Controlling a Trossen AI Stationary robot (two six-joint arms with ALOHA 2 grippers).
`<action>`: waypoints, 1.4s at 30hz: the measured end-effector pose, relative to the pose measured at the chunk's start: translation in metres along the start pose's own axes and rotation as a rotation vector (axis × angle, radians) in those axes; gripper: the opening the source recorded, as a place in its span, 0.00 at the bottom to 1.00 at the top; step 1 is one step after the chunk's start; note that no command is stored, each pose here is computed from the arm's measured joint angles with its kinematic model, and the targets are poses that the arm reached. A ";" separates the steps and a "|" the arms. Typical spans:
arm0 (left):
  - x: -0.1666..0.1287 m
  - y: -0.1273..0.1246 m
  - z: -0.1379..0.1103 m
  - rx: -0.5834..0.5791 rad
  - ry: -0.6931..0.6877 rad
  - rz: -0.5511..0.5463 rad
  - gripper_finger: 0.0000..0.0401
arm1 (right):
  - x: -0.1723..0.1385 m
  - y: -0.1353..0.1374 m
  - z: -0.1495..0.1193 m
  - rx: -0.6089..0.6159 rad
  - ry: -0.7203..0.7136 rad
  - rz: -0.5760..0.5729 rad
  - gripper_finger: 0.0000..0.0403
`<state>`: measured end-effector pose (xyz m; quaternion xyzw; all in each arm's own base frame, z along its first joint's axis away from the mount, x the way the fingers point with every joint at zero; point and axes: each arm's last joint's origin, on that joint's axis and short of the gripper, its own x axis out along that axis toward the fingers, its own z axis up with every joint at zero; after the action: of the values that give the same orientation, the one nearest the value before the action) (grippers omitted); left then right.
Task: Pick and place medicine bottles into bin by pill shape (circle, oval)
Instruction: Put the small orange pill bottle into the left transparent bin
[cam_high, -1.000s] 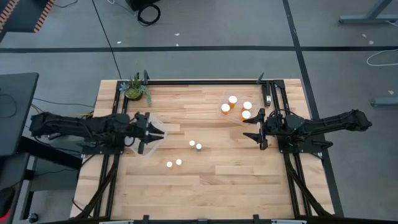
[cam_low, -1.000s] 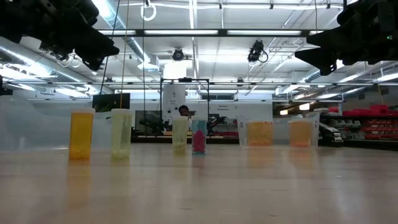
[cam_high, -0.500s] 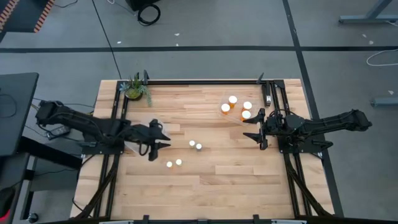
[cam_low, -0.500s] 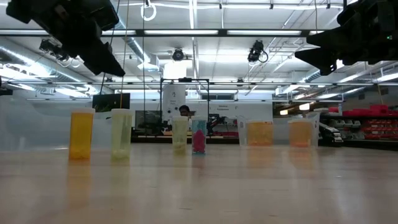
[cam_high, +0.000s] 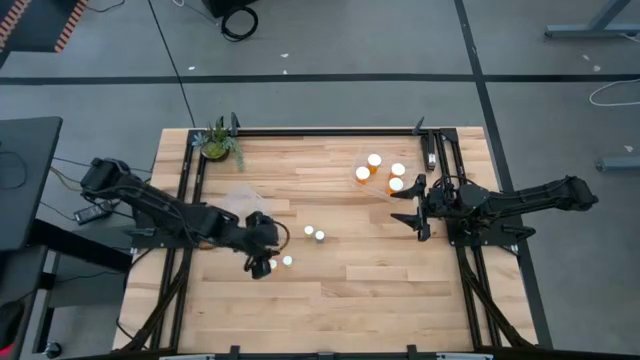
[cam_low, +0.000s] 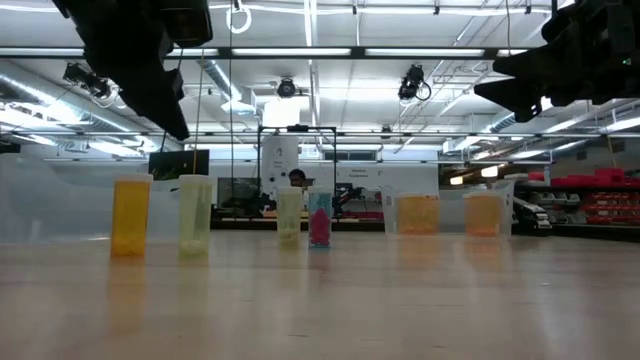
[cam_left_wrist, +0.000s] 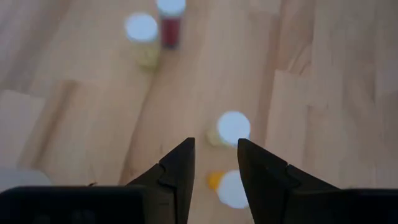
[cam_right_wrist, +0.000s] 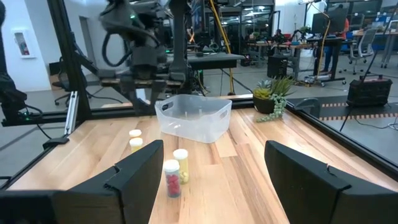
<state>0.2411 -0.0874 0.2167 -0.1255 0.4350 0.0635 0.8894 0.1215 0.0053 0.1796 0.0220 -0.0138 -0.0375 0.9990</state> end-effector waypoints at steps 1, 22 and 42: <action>0.002 -0.003 0.001 -0.008 0.022 0.009 0.33 | 0.000 0.000 0.000 0.000 0.001 0.000 0.71; 0.023 -0.038 0.015 -0.066 0.311 0.112 0.58 | 0.000 0.000 -0.001 -0.002 0.010 -0.001 0.71; 0.067 -0.051 -0.014 0.031 0.431 0.194 0.56 | 0.000 0.000 -0.001 -0.001 0.010 0.000 0.71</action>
<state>0.2835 -0.1396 0.1639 -0.0800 0.6257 0.1138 0.7675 0.1216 0.0053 0.1787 0.0215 -0.0090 -0.0376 0.9990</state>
